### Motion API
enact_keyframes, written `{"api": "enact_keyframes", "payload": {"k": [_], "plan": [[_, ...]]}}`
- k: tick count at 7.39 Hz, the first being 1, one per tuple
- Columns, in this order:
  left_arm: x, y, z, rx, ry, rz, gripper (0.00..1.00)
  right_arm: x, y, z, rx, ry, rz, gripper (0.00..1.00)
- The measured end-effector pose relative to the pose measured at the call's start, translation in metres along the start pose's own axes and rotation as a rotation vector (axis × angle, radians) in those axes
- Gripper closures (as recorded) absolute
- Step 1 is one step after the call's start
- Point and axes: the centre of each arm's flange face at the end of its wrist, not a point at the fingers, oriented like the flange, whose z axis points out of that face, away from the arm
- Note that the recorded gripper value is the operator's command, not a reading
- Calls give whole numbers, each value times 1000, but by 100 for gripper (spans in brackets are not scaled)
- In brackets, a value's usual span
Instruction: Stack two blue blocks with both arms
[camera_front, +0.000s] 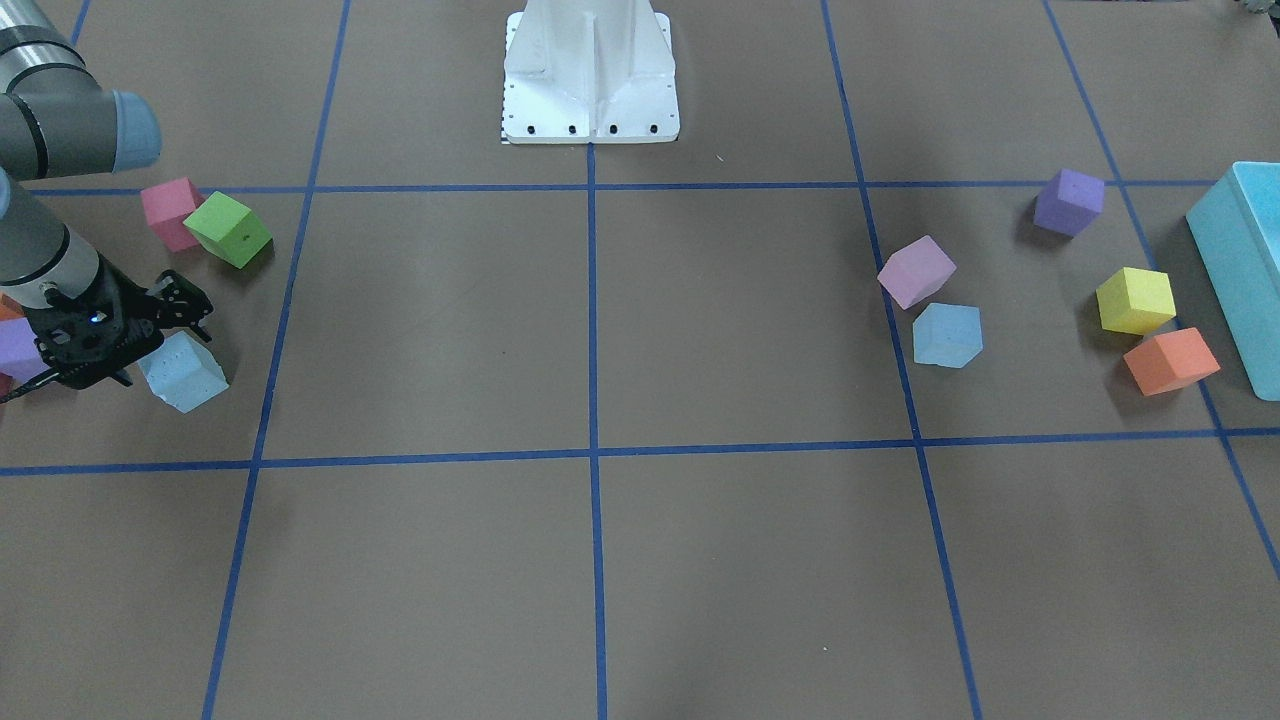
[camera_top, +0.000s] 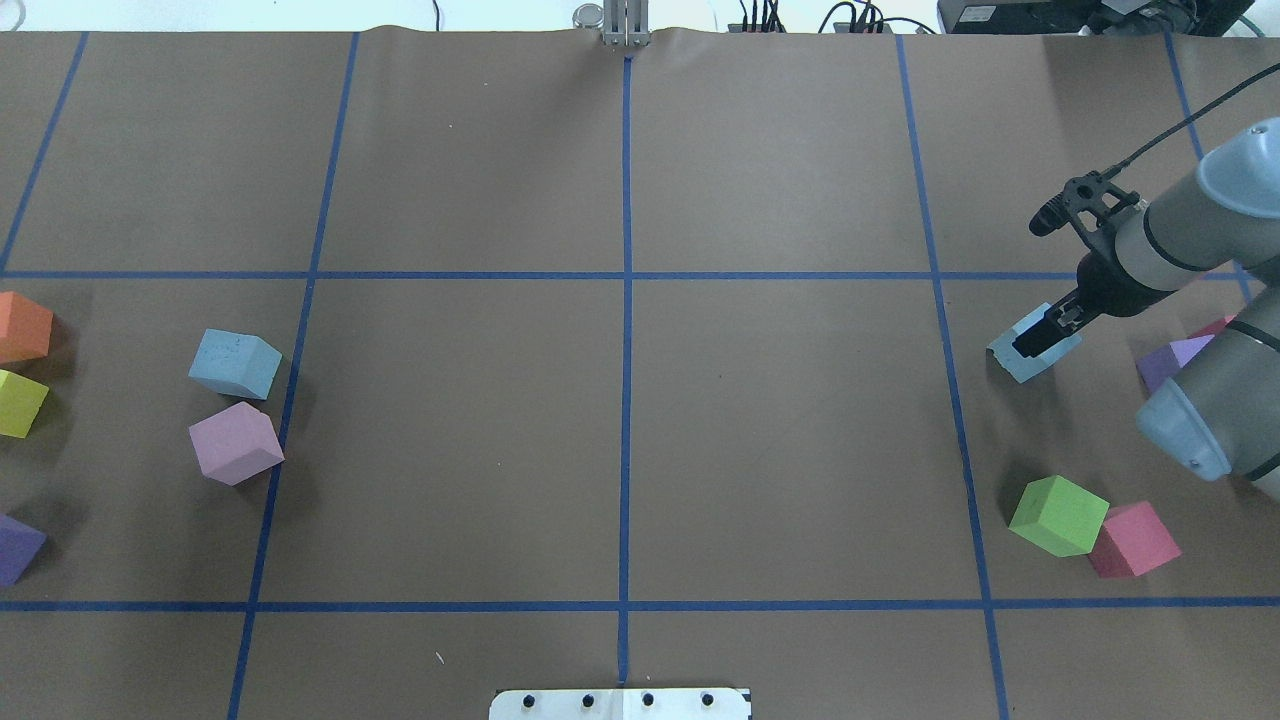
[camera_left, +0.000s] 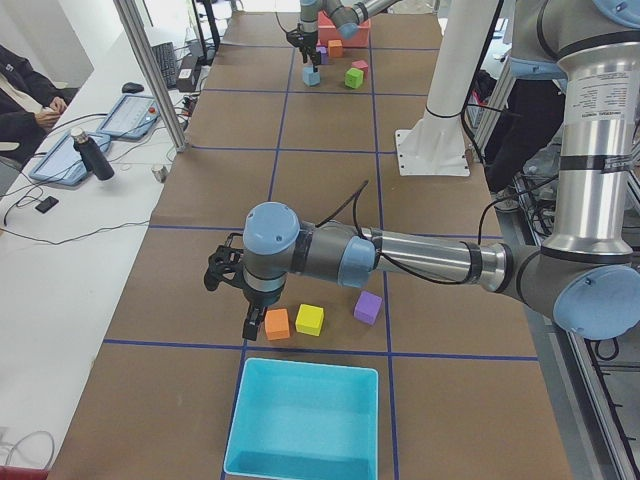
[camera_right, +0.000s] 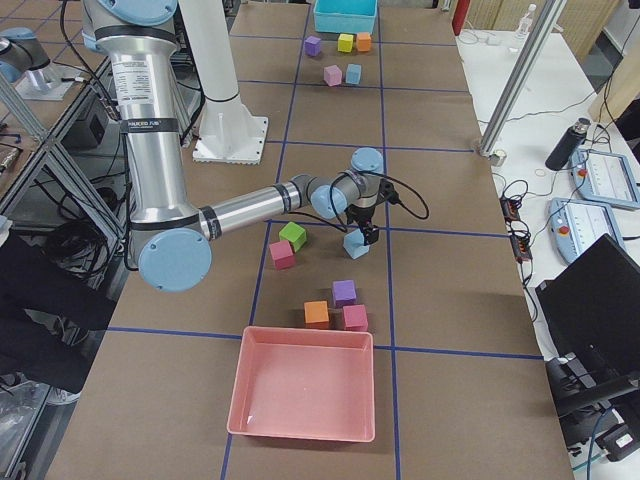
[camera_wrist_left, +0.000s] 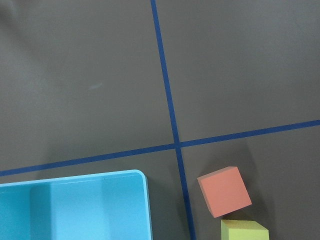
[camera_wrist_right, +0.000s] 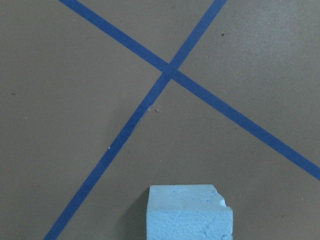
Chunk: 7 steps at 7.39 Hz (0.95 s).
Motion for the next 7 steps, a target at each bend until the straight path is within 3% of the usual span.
{"api": "enact_keyframes", "payload": {"k": [3, 4, 5, 6, 7], "plan": [[0, 0, 0, 0, 0, 0, 2, 1, -2, 25, -42, 2, 6, 0], [0, 0, 0, 0, 0, 0, 2, -1, -2, 31, -51, 1, 6, 23], [0, 0, 0, 0, 0, 0, 2, -3, -1, 35, -59, -1, 4, 62], [0, 0, 0, 0, 0, 0, 2, -5, -1, 37, -63, -3, 1, 93], [0, 1, 0, -1, 0, -1, 2, -6, -2, 37, -62, -4, 0, 100]]}}
